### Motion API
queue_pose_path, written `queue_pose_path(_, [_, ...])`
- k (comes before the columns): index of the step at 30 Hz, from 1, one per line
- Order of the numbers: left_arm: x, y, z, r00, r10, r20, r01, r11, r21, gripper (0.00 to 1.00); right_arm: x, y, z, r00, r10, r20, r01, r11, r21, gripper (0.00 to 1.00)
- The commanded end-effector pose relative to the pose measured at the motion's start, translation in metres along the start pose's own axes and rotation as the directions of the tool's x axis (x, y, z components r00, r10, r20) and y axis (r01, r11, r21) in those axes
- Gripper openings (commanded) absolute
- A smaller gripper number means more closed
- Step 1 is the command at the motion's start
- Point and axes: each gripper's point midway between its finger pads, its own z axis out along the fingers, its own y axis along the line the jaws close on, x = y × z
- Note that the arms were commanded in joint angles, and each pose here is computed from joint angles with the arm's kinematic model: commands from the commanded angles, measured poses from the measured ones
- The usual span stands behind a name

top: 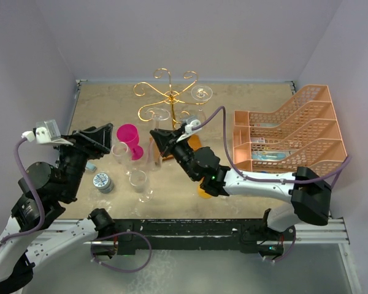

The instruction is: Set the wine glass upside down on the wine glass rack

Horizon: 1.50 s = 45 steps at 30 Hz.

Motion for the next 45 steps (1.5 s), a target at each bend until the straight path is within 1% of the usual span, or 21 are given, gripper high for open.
queue_pose_path(1, [0.001,0.004,0.004,1.0,-0.016,0.006,0.016,0.999,-0.044,0.63,-0.04,-0.002,0.015,0.991,0.018,0.133,-0.028,0.997,0.074,0.0])
queue_pose_path(8, [0.005,0.004,0.005,1.0,-0.01,-0.009,0.01,0.999,-0.046,0.63,-0.026,-0.018,0.021,0.992,-0.05,0.117,0.03,0.986,0.165,0.0])
queue_pose_path(16, [0.011,0.006,0.006,1.0,-0.006,-0.027,0.005,0.998,-0.058,0.63,-0.019,-0.027,0.031,0.986,-0.131,0.102,0.108,0.972,0.209,0.0])
queue_pose_path(34, [0.011,0.003,0.007,0.999,0.004,-0.036,-0.006,0.999,-0.054,0.63,-0.017,-0.03,0.051,0.985,-0.124,0.121,0.099,0.975,0.198,0.0])
queue_pose_path(40, [0.009,0.003,0.007,1.0,0.0,-0.031,-0.002,0.999,-0.053,0.63,-0.007,-0.039,0.058,0.984,-0.151,0.093,0.127,0.966,0.225,0.0])
queue_pose_path(45, [0.005,0.005,0.007,1.0,-0.008,-0.015,0.007,0.998,-0.062,0.63,-0.005,-0.035,0.061,0.979,-0.186,0.087,0.166,0.967,0.194,0.0])
